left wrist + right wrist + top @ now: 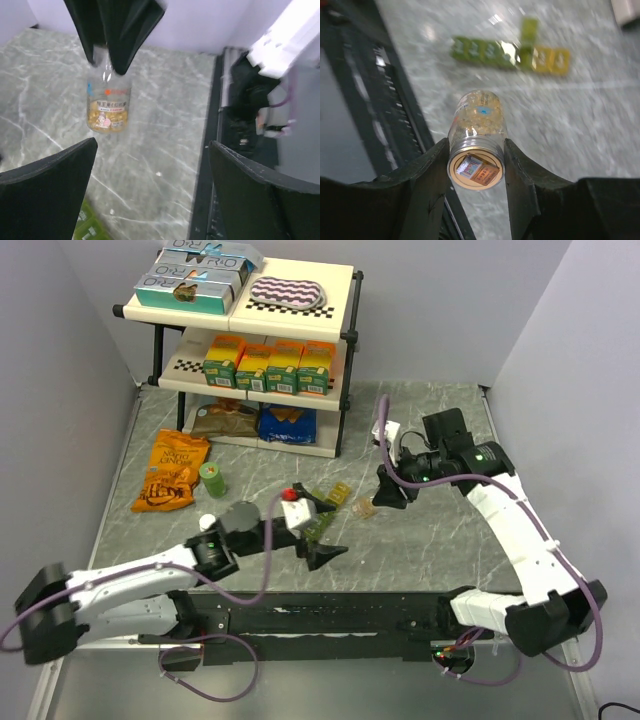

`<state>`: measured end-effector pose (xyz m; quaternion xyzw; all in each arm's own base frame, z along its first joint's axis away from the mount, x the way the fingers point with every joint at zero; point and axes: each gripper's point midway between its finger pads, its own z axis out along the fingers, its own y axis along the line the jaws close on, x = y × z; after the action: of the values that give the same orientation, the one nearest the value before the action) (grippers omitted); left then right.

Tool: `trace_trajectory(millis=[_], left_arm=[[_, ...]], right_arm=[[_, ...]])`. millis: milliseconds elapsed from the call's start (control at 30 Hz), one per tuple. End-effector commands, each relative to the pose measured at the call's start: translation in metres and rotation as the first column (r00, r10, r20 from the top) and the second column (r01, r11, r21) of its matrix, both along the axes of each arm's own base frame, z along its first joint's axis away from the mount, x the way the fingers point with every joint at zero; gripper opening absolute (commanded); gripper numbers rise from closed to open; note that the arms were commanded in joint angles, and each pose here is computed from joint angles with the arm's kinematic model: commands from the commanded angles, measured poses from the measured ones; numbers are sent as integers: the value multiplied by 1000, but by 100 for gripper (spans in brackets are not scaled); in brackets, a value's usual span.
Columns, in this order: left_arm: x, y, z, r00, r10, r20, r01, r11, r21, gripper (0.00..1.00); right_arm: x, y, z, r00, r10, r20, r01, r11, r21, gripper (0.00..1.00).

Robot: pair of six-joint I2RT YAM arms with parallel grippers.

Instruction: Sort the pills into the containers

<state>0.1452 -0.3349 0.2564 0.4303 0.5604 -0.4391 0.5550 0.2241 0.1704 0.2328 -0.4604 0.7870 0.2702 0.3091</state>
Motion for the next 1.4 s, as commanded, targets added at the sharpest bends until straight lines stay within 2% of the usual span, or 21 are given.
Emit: trace_trajectory(millis=[0,133,433,600,667,733,833,867,933,1000,1033,1100,1133,1200,1233,1300,1367], left_arm=[[35,-21,13,963,197,184,-188,980,-62,99],[43,-38,17,918,278,283,-271,960,-65,99],[43,-56,16,911,306,275,-298,952,-73,99],[41,-63,5,927,278,252,-284,959,-14,72],[39,-65,1,933,259,249,-269,963,5,66],[37,-66,-1,938,244,245,-255,967,16,65],[31,-70,-3,949,203,241,-219,975,45,32],[30,-71,-3,953,192,236,-211,976,58,12],[22,-71,-2,965,147,217,-164,985,61,1],[14,-66,0,983,82,163,-90,995,44,1],[-4,-68,3,990,-39,133,36,999,26,1],[-6,-54,10,992,-104,69,106,994,-25,1],[-24,-49,16,976,-212,38,214,976,-49,1],[-25,-38,13,964,-264,-28,262,964,-52,1],[-34,-34,13,946,-321,-45,319,947,-46,1],[-32,-29,9,938,-335,-92,334,942,-28,1],[-30,-27,6,942,-319,-99,320,947,-12,1]], right_arm=[[-37,24,43,990,139,9,-139,976,168,3],[-52,31,50,984,175,-20,-166,961,222,2],[-61,36,50,980,193,-45,-173,946,274,2],[-59,38,49,980,192,-57,-169,945,280,2],[-60,39,52,978,201,-63,-174,941,292,1],[-60,41,53,976,206,-72,-176,938,299,2],[-59,42,52,974,211,-81,-178,937,301,2],[-60,42,51,973,216,-82,-183,936,301,2],[-64,41,50,966,248,-76,-215,930,298,1],[-69,42,55,953,300,-37,-275,911,307,2],[-75,40,52,935,354,5,-340,894,292,2],[-83,39,53,901,426,82,-431,857,283,2],[-89,37,51,849,493,191,-527,813,245,2],[-98,36,44,770,562,302,-627,754,196,1],[-94,38,48,698,579,421,-679,722,133,2],[-91,40,34,640,610,467,-707,706,46,2],[-78,47,38,632,589,505,-691,723,22,3]])
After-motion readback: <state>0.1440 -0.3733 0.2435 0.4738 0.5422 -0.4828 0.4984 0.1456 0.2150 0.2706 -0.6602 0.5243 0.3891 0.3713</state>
